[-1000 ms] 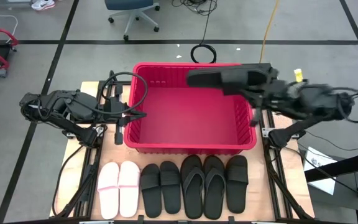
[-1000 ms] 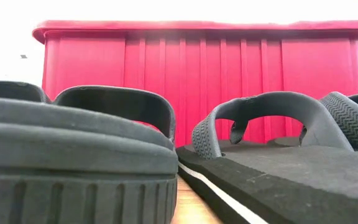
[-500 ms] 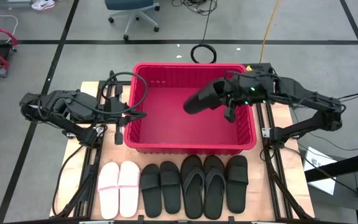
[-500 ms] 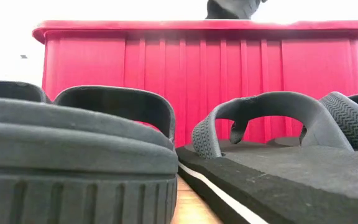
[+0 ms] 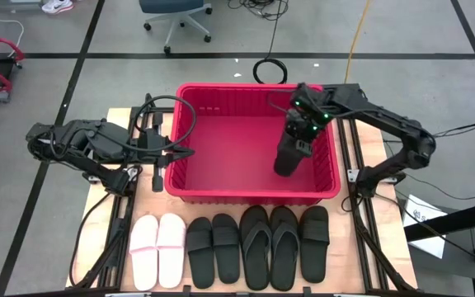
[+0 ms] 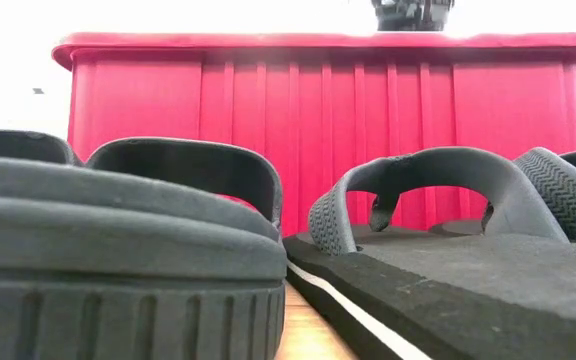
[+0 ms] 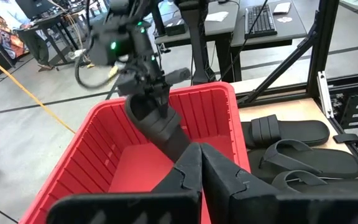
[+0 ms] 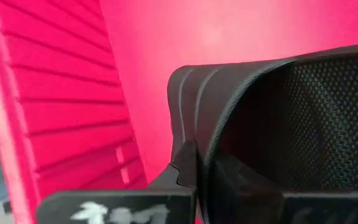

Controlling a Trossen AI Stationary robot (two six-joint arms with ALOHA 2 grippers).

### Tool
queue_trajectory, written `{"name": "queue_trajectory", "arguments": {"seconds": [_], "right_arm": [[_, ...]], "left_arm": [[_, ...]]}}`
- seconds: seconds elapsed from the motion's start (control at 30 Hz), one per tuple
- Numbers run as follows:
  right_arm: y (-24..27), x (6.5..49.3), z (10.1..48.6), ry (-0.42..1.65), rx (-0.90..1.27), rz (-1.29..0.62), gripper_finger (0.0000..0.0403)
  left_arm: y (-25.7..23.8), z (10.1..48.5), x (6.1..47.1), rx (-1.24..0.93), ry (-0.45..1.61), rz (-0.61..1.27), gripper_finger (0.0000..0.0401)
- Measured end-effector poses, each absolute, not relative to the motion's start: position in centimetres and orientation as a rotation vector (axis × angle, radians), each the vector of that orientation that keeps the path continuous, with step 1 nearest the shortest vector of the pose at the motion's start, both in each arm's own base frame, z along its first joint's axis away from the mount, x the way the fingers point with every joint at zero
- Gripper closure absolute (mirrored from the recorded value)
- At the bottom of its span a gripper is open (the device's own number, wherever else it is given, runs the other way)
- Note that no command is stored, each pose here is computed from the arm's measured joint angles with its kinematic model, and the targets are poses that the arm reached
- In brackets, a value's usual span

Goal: Pick and place slides into bin
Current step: Put the black slide into the red bin

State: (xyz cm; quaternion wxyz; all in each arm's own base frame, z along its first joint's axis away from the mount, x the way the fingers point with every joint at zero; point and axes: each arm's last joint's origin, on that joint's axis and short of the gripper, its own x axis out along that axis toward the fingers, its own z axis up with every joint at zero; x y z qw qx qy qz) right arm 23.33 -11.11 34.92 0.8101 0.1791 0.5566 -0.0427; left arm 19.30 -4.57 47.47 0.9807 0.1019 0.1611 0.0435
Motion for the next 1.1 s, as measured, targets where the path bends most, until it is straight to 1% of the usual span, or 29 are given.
{"name": "queue_trajectory", "arguments": {"seconds": [0.23, 0.43, 0.53, 0.67, 0.83, 0.93, 1.03, 1.1], "right_arm": [[-12.3, 23.3, 32.7, 1.393, 0.383, -0.001, 0.04], [-13.2, 24.5, 31.5, 1.403, 0.311, 0.023, 0.04], [-13.8, 24.9, 30.8, 1.416, 0.317, 0.028, 0.04], [-14.5, 25.3, 29.9, 1.444, 0.322, 0.033, 0.04], [-15.4, 25.2, 28.8, 1.495, 0.28, -0.015, 0.0399], [-16.2, 25.1, 28.1, 1.515, 0.263, -0.063, 0.0399], [-16.8, 25.3, 27.8, 1.486, 0.238, -0.083, 0.0399], [-17.1, 25.4, 27.7, 1.459, 0.208, -0.064, 0.0399]], "left_arm": [[-4.6, 47.5, 19.3, 0.21, 0.325, 0.086, 0.0399], [-4.6, 47.5, 19.3, 0.209, 0.325, 0.086, 0.0396], [-4.6, 47.5, 19.3, 0.212, 0.325, 0.085, 0.04], [-4.6, 47.5, 19.3, 0.212, 0.325, 0.085, 0.0394], [-4.6, 47.5, 19.3, 0.212, 0.325, 0.085, 0.04], [-4.6, 47.5, 19.3, 0.212, 0.325, 0.085, 0.0396], [-4.6, 47.5, 19.3, 0.213, 0.325, 0.085, 0.0395], [-4.6, 47.5, 19.3, 0.213, 0.325, 0.086, 0.0399]]}}
